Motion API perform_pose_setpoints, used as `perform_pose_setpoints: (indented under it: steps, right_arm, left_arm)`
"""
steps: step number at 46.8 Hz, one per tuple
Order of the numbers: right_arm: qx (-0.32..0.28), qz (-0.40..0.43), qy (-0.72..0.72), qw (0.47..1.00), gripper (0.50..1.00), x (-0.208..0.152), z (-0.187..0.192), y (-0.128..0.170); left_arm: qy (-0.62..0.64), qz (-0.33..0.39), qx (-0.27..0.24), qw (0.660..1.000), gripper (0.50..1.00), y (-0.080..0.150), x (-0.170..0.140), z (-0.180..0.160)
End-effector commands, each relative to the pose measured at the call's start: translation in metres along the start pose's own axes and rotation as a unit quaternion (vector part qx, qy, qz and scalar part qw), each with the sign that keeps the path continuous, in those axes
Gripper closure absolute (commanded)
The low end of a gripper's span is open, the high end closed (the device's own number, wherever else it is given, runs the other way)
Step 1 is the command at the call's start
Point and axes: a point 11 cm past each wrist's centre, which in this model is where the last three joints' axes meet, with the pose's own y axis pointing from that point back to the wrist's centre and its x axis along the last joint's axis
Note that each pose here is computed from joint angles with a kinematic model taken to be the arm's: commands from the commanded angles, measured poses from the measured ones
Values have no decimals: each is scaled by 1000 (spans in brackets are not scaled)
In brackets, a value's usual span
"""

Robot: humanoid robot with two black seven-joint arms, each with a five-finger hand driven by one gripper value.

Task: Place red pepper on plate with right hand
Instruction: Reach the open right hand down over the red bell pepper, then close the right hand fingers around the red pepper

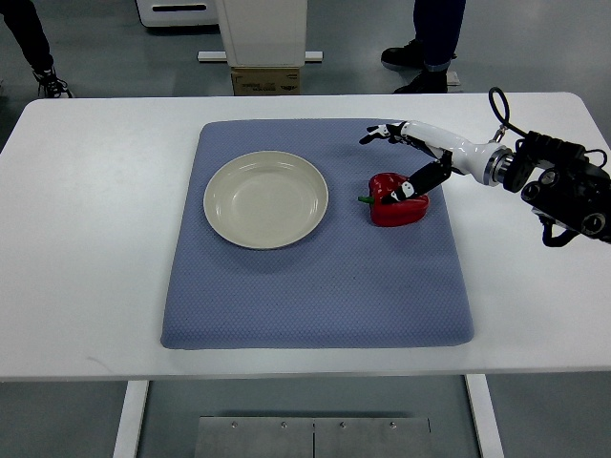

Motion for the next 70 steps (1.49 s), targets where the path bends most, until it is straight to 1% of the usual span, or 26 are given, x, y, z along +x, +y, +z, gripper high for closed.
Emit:
perform_pose_setpoints:
  steps: [1, 33, 49, 55, 66, 70]
  right_arm:
    - [-6, -2, 9, 1000, 507, 1, 2, 1]
    - [-42, -34, 63, 997, 513, -4, 21, 7]
    - [-44, -42, 67, 996, 517, -9, 23, 6]
    - [-43, -44, 67, 996, 528, -10, 22, 5]
    - [-44, -48, 69, 995, 578, -13, 23, 4]
    - [-45, -51, 70, 995, 580, -15, 24, 4]
  left_arm:
    - [0, 0, 0, 1000, 500, 0, 0, 0]
    - [0, 0, 0, 1000, 500, 0, 0, 0]
    - [0, 0, 0, 1000, 500, 0, 0, 0]
    - [0, 0, 0, 1000, 500, 0, 0, 0]
    - [0, 0, 0, 1000, 500, 0, 0, 0]
    - [0, 0, 0, 1000, 500, 0, 0, 0]
